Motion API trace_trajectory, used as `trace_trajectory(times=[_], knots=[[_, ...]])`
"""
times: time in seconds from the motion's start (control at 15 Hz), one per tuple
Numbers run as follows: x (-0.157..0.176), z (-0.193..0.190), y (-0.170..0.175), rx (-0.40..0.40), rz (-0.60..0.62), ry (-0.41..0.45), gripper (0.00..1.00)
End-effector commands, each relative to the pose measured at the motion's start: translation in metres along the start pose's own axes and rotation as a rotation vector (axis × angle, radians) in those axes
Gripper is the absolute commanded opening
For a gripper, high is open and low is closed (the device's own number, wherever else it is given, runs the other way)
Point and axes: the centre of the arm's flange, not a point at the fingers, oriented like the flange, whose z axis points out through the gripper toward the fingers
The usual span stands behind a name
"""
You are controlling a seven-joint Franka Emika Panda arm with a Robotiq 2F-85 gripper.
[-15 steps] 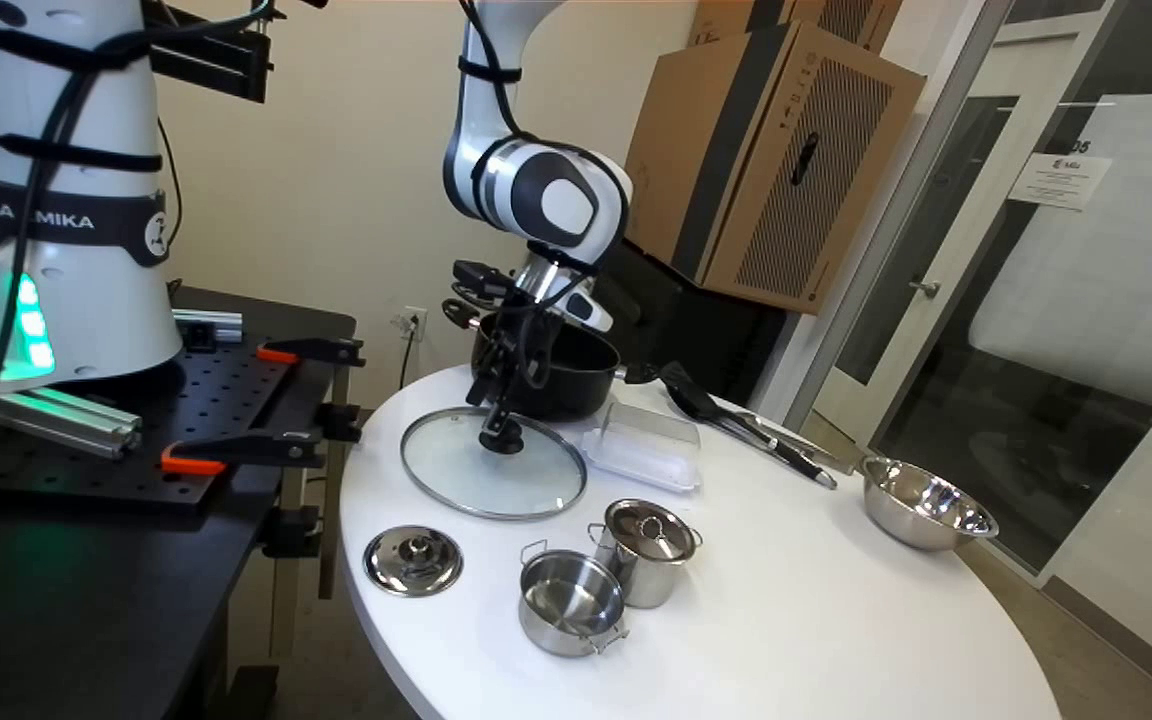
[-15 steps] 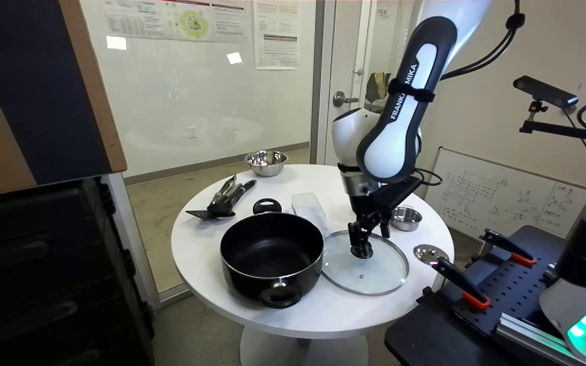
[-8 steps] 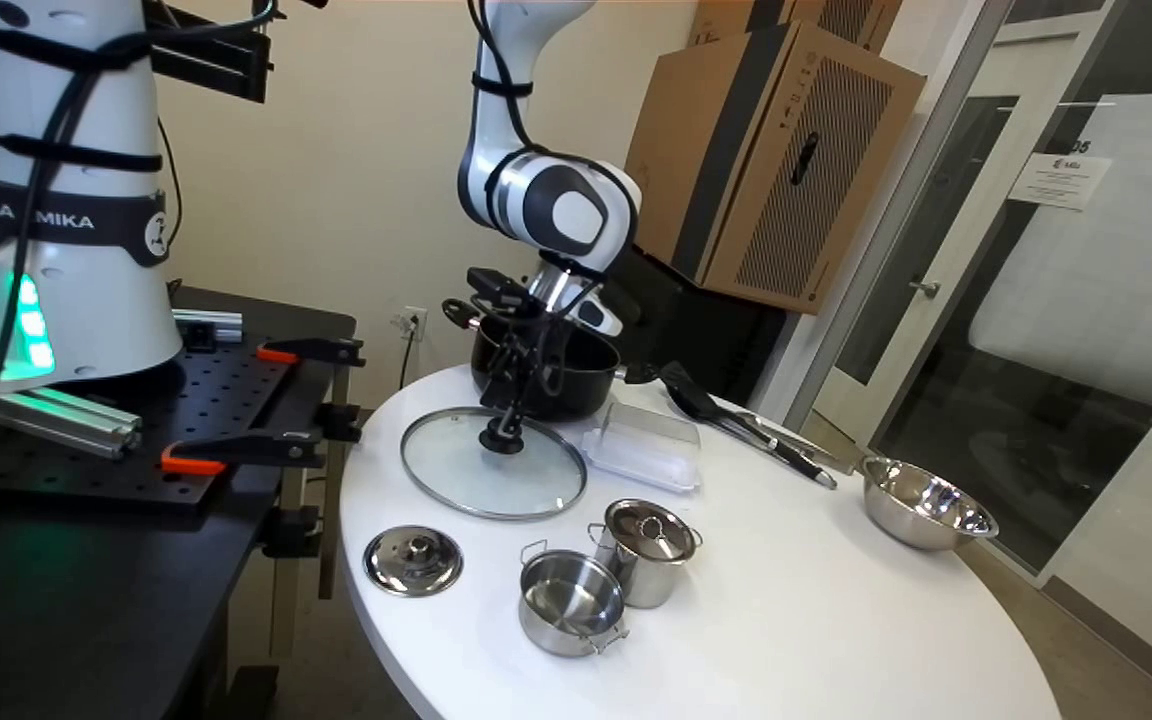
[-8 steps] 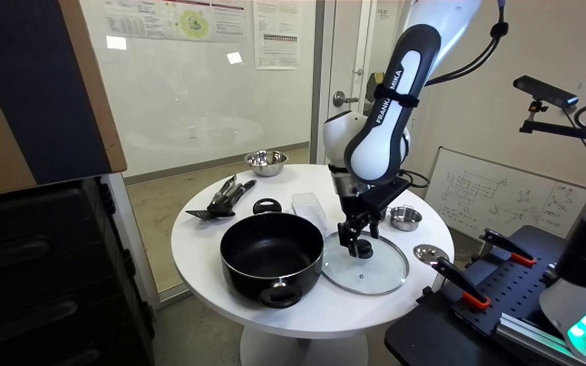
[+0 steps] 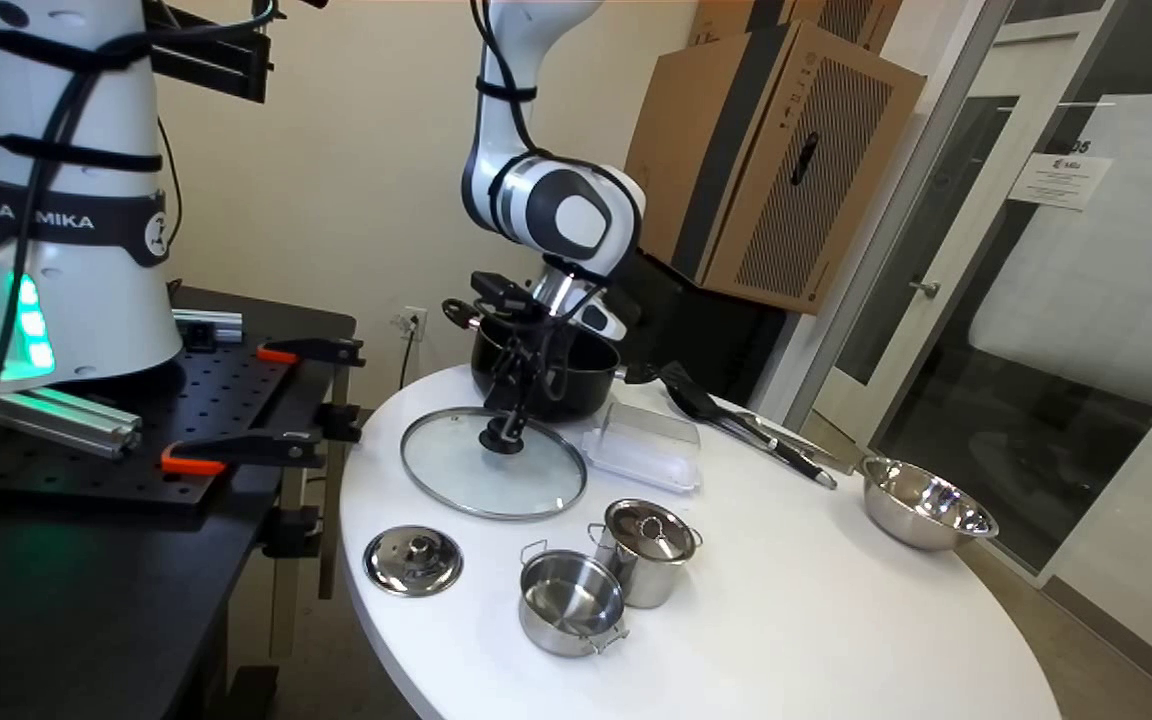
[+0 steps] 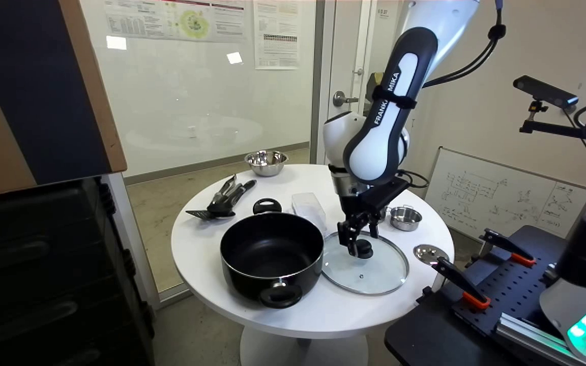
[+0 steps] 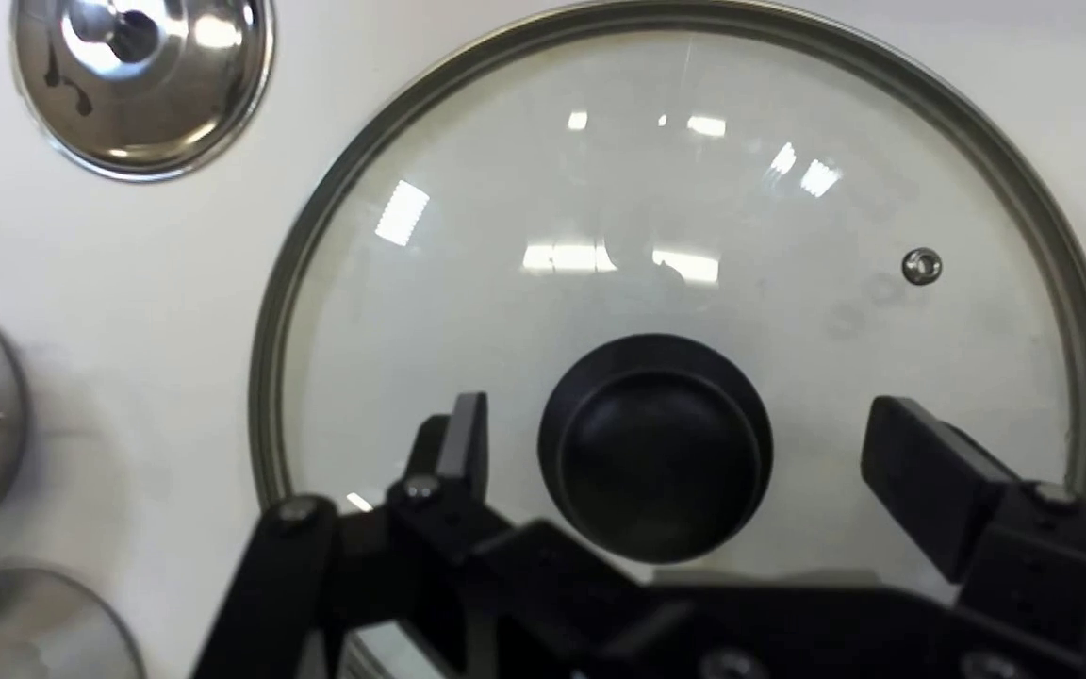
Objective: Take the clear lid and put it on the left black pot
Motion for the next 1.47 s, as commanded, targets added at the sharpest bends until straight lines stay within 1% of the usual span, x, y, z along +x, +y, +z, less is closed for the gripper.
trace_trajectory(times=[0.0, 0.2, 0.33, 1.07, 1.13, 1.2, 1.27, 1.4], knots=[[0.008, 0.008, 0.005, 0.037, -0.002, 0.026, 1.00], [0.014, 0.008, 0.003, 0.048, -0.022, 0.068, 1.00], [0.018, 0.009, 0.000, 0.050, -0.034, 0.079, 1.00], [0.015, 0.014, 0.000, 0.053, -0.048, 0.071, 1.00], [0.014, 0.013, 0.000, 0.055, -0.045, 0.070, 0.75], [0.014, 0.013, 0.000, 0.058, -0.044, 0.070, 0.74], [0.013, 0.013, 0.002, 0.061, -0.042, 0.069, 0.68], [0.013, 0.011, 0.004, 0.067, -0.040, 0.068, 0.52]])
